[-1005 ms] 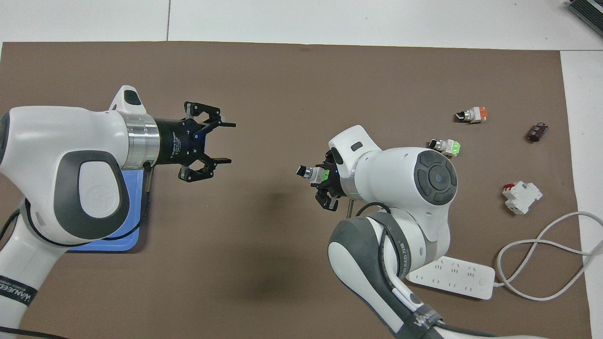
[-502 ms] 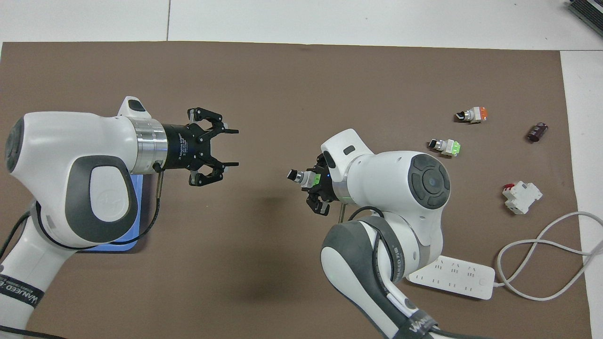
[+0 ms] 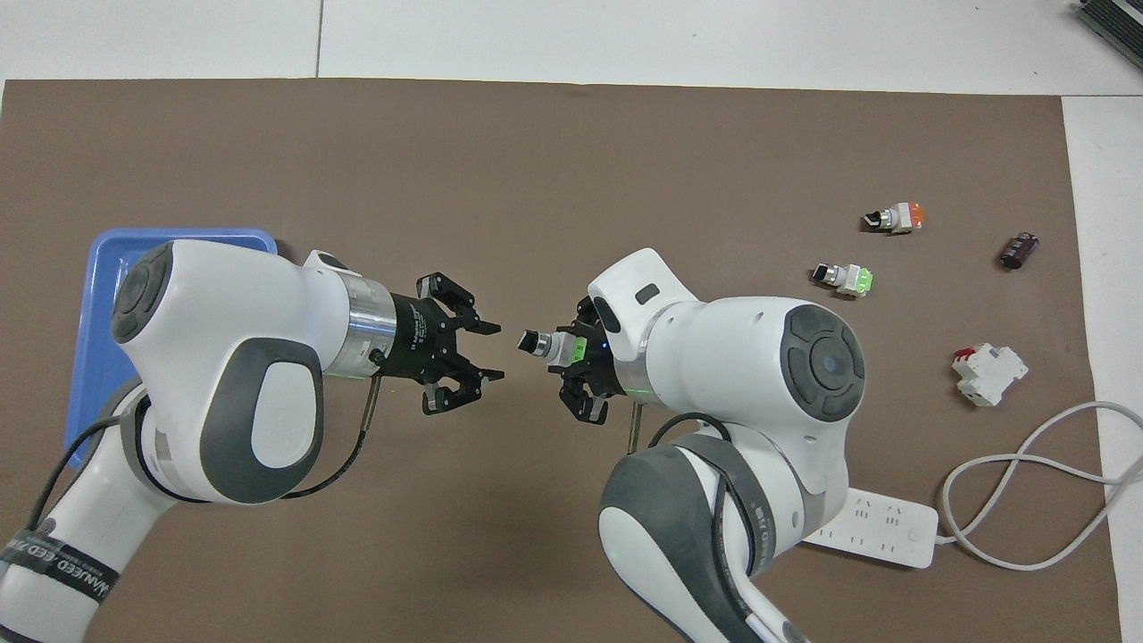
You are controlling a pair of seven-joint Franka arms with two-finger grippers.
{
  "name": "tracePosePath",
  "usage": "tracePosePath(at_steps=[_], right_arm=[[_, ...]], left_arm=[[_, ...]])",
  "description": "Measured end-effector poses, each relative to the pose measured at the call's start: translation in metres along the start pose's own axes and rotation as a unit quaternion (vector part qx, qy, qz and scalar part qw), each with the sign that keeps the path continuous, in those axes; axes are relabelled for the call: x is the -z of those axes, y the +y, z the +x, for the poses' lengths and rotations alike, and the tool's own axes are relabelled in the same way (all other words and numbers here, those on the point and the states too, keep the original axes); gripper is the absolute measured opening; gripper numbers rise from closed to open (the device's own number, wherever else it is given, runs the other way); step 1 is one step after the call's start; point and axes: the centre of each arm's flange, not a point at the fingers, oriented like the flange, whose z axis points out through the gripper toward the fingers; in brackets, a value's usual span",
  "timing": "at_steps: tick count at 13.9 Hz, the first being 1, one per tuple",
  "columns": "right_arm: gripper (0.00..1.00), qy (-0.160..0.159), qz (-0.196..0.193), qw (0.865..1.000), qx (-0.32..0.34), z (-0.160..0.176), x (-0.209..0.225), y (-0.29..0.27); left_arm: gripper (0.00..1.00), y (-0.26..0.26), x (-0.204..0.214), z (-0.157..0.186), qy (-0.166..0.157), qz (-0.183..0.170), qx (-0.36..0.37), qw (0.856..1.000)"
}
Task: Turn and place switch with both arms
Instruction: 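Bring the left gripper to the switch held by the right gripper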
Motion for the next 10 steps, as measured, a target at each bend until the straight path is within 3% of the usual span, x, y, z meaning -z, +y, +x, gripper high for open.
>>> tracePosePath(at_steps=[4, 10], right_arm=[[0.41, 0.026, -0.001, 1.000, 0.007, 0.009, 0.021, -0.005], [0.41, 0.029, -0.004, 1.000, 0.010, 0.011, 0.027, -0.007]], left_arm=[[0.48, 0.002, 0.025, -0.014, -0.002, -0.015, -0.019, 1.000], [0.46, 0.011, 0.081, -0.003, -0.009, -0.054, -0.112, 0.992]])
